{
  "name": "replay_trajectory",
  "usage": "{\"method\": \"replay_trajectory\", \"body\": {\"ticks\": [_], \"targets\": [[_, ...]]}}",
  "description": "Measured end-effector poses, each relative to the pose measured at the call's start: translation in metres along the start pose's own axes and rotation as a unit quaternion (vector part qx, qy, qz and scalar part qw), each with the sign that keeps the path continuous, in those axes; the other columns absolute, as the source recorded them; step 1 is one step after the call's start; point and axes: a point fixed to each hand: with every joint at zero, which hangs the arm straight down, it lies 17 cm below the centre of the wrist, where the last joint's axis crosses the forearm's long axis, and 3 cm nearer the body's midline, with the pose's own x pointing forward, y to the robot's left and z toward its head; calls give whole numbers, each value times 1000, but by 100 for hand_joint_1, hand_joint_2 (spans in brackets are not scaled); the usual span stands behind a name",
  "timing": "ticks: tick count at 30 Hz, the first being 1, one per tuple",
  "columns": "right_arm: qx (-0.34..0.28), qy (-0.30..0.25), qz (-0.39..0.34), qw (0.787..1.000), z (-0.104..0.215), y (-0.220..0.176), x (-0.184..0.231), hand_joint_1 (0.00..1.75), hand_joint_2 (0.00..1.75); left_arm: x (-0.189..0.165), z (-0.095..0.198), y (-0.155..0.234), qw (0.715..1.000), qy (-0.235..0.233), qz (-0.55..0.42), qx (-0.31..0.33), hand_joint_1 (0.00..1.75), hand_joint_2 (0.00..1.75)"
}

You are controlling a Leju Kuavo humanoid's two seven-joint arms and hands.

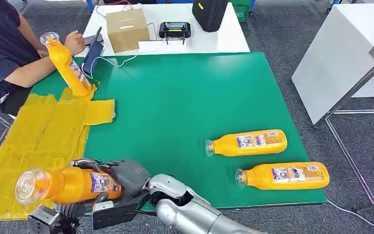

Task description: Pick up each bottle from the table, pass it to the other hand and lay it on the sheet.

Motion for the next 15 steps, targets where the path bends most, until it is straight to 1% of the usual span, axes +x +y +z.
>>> {"method": "replay_trajectory", "body": {"ticks": [1,2,3,4,7,10,13,15], "targets": [[0,0,0,1000,0,0,0,175,175,1,0,1,1000,-1,6,0,175,175],[-1,1,0,1000,0,0,0,147,175,2,0,1,1000,-3,13,1,175,175],[-3,2,0,1000,0,-1,-1,40,175,2,0,2,1000,-4,19,1,175,175],[-6,2,0,1000,0,-1,-1,0,175,3,0,2,1000,-6,24,1,175,175],[-25,16,5,1000,1,-3,-6,0,175,4,0,3,1000,-8,29,1,175,175],[-48,38,5,998,8,-6,-17,0,175,1,-2,3,1000,-2,5,-2,175,175],[-74,66,8,995,22,-19,-37,0,175,-6,-11,14,997,10,-71,18,175,175],[-93,86,6,992,37,-30,-55,0,175,-9,-19,28,990,15,-137,39,175,175]]}}
